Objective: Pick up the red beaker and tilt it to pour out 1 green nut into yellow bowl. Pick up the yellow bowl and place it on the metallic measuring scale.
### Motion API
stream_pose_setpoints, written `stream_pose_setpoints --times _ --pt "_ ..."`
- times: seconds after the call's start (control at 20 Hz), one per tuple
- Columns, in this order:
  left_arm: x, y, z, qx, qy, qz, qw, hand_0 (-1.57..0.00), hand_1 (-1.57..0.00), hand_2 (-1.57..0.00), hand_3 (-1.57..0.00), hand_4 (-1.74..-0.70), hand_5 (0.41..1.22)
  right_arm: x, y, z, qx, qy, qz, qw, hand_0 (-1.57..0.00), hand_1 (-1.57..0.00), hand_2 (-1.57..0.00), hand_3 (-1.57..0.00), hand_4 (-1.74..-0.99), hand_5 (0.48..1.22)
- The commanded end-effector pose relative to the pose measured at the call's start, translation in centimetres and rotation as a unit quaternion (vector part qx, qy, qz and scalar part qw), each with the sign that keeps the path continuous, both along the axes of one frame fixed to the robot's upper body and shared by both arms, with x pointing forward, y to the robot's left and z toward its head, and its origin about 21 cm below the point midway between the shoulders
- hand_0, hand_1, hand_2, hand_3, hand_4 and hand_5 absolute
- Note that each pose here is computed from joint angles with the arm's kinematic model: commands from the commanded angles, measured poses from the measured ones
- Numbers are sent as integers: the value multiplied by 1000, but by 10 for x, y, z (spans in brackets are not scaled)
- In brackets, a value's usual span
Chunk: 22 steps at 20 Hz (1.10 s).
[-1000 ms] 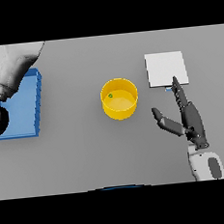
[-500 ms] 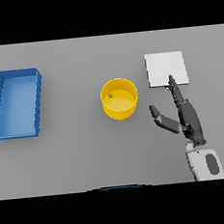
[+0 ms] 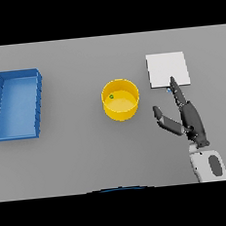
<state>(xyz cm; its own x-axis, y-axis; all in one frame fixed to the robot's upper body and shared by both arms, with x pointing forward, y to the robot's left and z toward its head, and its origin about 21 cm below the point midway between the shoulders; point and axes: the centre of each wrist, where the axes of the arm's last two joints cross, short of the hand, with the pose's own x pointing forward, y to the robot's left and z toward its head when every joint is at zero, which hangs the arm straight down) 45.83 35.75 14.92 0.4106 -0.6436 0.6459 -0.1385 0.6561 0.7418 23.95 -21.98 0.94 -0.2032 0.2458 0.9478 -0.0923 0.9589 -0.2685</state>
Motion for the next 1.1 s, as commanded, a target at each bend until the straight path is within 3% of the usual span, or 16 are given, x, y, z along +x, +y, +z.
stream_pose_setpoints --times 0.0,0.1,0.2,0.4,0.5,0.55,0.6,0.7,0.75,0.95,1.05 --pt "-6 4 -16 -10 -5 6 1000 -1571 -1571 -1571 -1570 -1741 1221 0 -3 3 -4 -7 2 1000 1 1 1 1 -1151 676" --pt "-15 5 -40 -30 -2 15 999 -1571 -1571 -1571 -1570 -1741 1221 -1 -1 2 -7 -5 3 1000 1 1 1 1 -1166 676" --pt "-25 5 -56 -46 -4 15 999 -1571 -1571 -1571 -1571 -1741 1151 -3 -6 2 -4 -9 3 1000 1 1 1 1 -1174 676" --pt "-45 -2 -65 -62 7 33 997 -1571 -1571 -1571 -1571 -1741 925 -5 -6 0 2 -5 4 1000 1 1 1 1 -1157 671" --pt "-56 -6 -56 -67 19 29 997 -1571 -1571 -1526 -1525 -1521 818 -3 -4 0 5 2 6 1000 1 1 1 1 -1155 670" --pt "-63 -10 -53 -65 22 -4 998 -1469 -1344 -1276 -1318 -1369 774 -4 -3 0 5 3 4 1000 1 1 1 1 -1153 670" --pt "-71 -12 -50 -76 28 -27 996 -1175 -1075 -1021 -1055 -1232 737 -5 -4 1 3 0 2 1000 1 1 1 1 -1151 670" --pt "-81 -7 -42 -114 39 -53 991 -751 -687 -653 -675 -1050 683 -6 -4 -2 1 -1 3 1000 1 1 1 1 -1150 671" --pt "-86 -6 -43 -104 59 -57 991 -601 -550 -522 -539 -976 664 -6 -7 -1 2 -4 2 1000 1 1 1 1 -1153 670" --pt "-85 -9 -44 -50 111 -57 991 -246 -225 -213 -220 -828 627 -3 -2 1 -7 -2 1 1000 1 1 1 1 -1156 665" --pt "-85 -11 -46 -34 112 -56 992 -157 -143 -136 -141 -801 627 -2 -2 1 -15 -4 -3 1000 1 1 1 1 -1158 665"
